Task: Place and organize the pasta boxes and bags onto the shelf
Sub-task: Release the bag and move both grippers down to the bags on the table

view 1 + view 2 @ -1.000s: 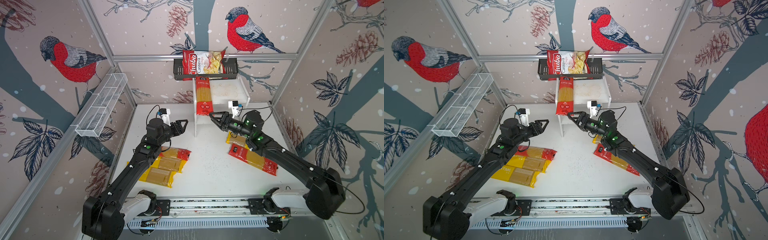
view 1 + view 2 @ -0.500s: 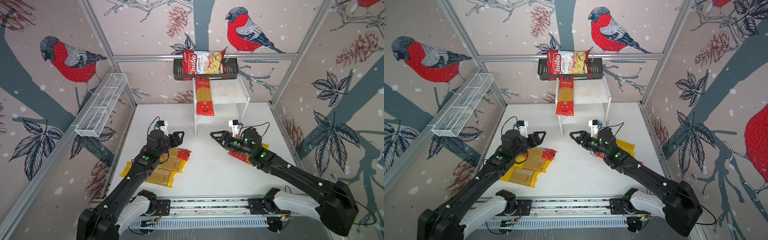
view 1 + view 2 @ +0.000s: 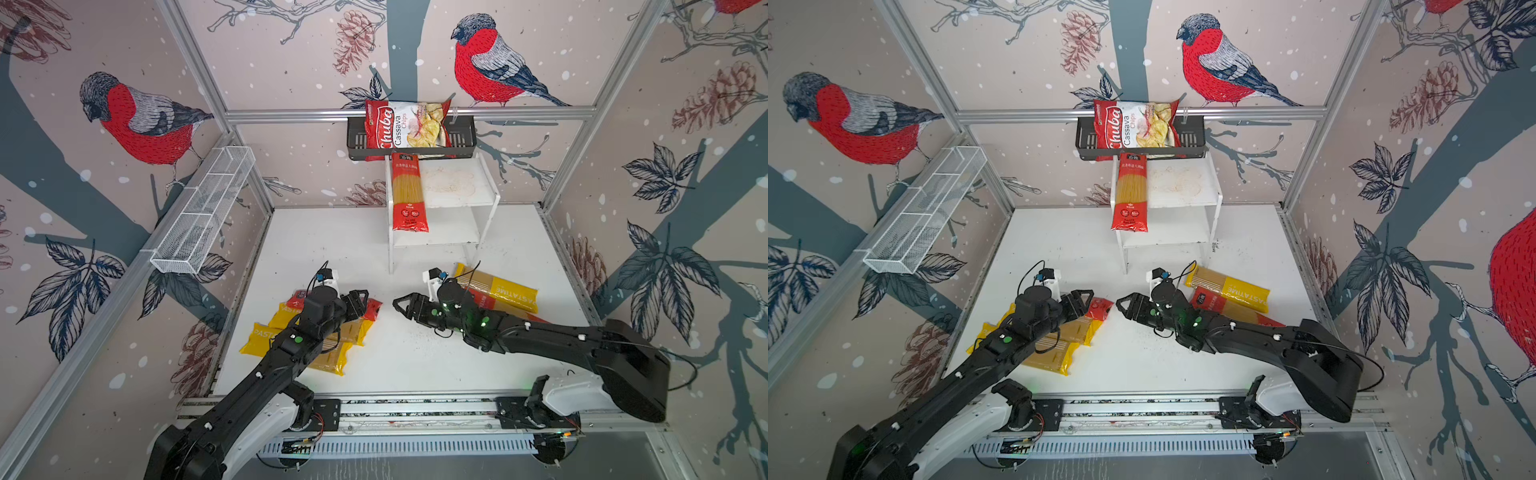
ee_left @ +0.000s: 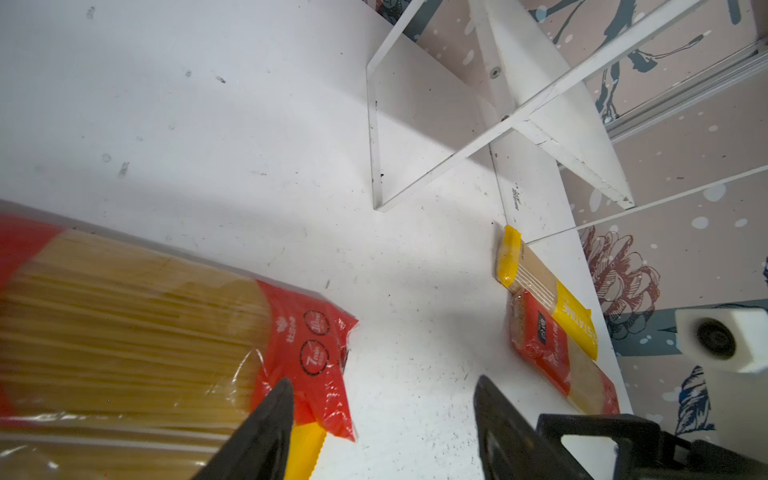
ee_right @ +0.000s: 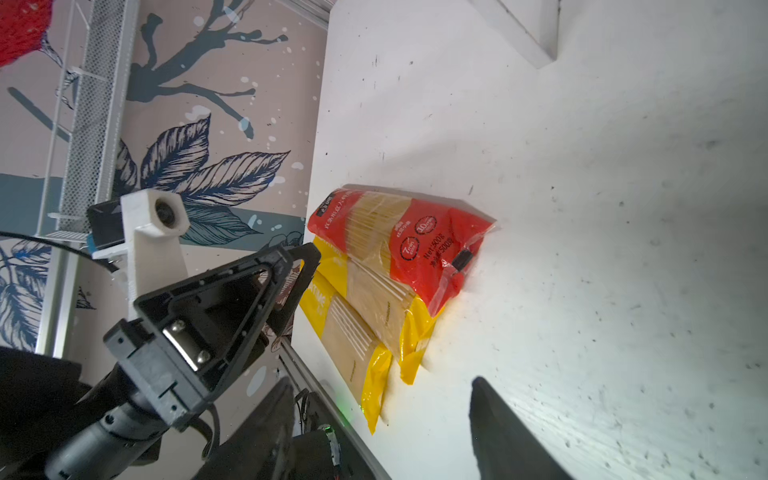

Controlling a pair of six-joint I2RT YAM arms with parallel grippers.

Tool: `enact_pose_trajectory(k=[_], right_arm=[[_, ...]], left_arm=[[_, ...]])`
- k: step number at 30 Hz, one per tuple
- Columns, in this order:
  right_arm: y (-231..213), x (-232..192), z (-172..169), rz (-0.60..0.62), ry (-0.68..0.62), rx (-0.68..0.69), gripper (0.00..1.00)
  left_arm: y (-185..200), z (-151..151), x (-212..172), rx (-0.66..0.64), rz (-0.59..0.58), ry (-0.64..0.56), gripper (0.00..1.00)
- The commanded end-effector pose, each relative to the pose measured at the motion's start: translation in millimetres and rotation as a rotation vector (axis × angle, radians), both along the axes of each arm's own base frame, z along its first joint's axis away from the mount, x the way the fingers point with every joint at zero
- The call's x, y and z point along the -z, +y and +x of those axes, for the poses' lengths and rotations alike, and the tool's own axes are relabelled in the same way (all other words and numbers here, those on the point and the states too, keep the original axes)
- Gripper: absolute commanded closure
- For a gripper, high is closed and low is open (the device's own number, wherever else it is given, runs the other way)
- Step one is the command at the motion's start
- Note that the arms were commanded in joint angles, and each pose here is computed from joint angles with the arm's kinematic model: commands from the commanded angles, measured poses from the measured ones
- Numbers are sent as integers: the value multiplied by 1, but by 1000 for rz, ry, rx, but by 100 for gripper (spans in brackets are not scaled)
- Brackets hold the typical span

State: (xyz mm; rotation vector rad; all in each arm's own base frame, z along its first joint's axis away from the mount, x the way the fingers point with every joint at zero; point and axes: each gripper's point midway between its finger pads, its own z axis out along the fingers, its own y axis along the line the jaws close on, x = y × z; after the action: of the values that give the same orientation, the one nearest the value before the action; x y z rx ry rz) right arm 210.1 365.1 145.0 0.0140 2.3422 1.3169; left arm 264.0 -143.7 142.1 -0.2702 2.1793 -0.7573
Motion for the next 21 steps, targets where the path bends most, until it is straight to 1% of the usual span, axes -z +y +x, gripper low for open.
enact_pose_trajectory(k=[1, 4, 8, 11, 15, 21], right_arm=[[12, -2, 5, 57, 14, 29, 36], [18, 15, 6, 66, 72, 43, 38], [28, 32, 7, 118, 160, 79, 38], [38, 42, 3, 167, 214, 92, 39], [52, 61, -3, 159, 286, 75, 40], [74, 76, -1, 222, 375, 79, 43]], left_arm=[[6, -1, 4, -42, 3, -14, 32], [6, -8, 11, -36, -11, -1, 32], [10, -11, 18, -41, 26, 16, 32], [10, -11, 17, -35, 33, 14, 32], [7, -12, 15, -28, 14, 15, 32], [8, -12, 7, -28, 10, -7, 32]])
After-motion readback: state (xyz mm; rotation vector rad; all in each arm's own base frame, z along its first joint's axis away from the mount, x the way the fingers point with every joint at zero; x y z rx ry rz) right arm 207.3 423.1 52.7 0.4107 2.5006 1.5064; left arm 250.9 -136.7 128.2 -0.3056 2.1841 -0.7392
